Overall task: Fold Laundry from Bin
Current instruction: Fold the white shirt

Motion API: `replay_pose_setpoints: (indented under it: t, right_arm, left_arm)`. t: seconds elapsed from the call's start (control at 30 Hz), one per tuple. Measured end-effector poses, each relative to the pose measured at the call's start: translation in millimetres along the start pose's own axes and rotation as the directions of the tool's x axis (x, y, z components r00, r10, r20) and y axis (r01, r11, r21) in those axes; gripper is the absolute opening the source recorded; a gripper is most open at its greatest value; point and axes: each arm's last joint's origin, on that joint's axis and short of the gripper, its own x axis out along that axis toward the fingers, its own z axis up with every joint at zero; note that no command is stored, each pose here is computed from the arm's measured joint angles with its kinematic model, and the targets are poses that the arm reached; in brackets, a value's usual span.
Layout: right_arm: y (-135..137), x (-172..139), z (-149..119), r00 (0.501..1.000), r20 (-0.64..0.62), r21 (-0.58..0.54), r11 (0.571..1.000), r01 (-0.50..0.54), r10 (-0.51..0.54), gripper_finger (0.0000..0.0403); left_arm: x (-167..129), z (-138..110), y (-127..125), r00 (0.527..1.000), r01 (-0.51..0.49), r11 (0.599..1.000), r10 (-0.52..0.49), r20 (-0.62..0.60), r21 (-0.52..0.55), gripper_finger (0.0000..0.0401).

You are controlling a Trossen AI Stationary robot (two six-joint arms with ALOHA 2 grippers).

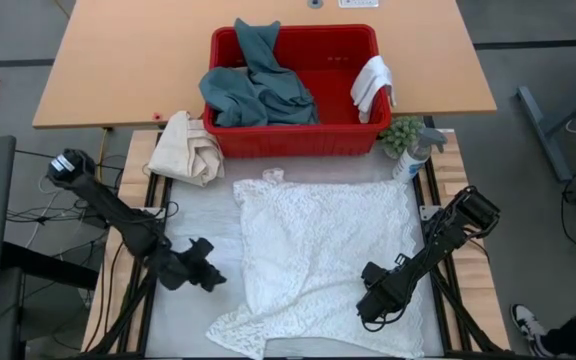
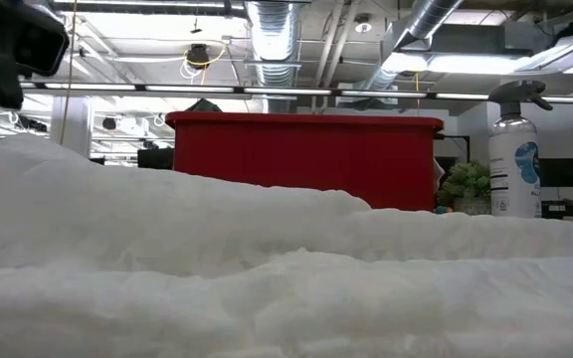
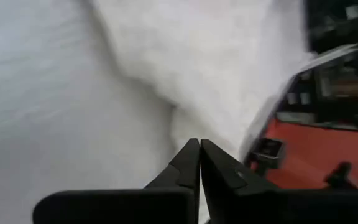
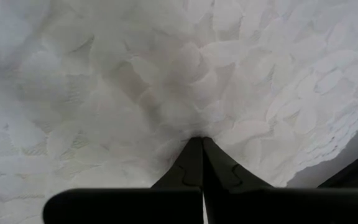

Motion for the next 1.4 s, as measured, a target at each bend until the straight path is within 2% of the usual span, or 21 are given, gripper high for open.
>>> replay_pose_setpoints:
  t: [0.17, 0.33, 0.47, 0.67, 0.8, 0.97, 1.17, 1.4]
  right_arm:
    - [0, 0, 0, 1.0, 0.003, 0.007, 1.0, 0.001, -0.001, 0.0018]
    - [0, 0, 1, 1.0, 0.01, 0.013, 1.0, 0.002, -0.002, 0.0018]
    - [0, 0, 1, 1.0, 0.009, 0.013, 1.0, 0.001, -0.002, 0.0018]
    - [0, 0, 0, 1.0, 0.0, 0.025, 1.0, -0.001, 0.001, 0.0018]
    - [0, 0, 0, 1.0, -0.004, 0.004, 1.0, -0.001, 0.001, 0.0018]
    - [-1, 0, 3, 1.0, -0.014, -0.013, 1.0, -0.004, 0.004, 0.002]
    - [-1, 0, 4, 1.0, -0.016, -0.02, 1.0, -0.005, 0.004, 0.002]
    - [-1, 0, 4, 1.0, -0.021, -0.021, 1.0, -0.006, 0.006, 0.0021]
  left_arm:
    - [8, -4, -4, 0.999, 0.044, 0.984, -0.041, -0.02, 0.173, 0.0032]
    - [23, -12, -11, 0.989, 0.144, 0.907, -0.117, -0.092, 0.395, 0.0097]
    - [38, -20, -9, 0.98, 0.182, 0.879, -0.124, -0.156, 0.442, 0.0153]
    - [63, -31, 12, 0.978, 0.075, 0.913, 0.011, -0.209, 0.401, 0.0213]
    - [75, -35, 19, 0.981, 0.054, 0.922, 0.022, -0.192, 0.382, 0.0225]
    - [84, -34, 21, 0.995, 0.011, 0.919, 0.031, -0.1, 0.394, 0.0226]
    - [88, -23, 19, 0.999, -0.042, 0.869, 0.052, -0.007, 0.494, 0.0226]
    - [92, -14, 14, 0.999, -0.033, 0.832, 0.045, -0.009, 0.553, 0.0226]
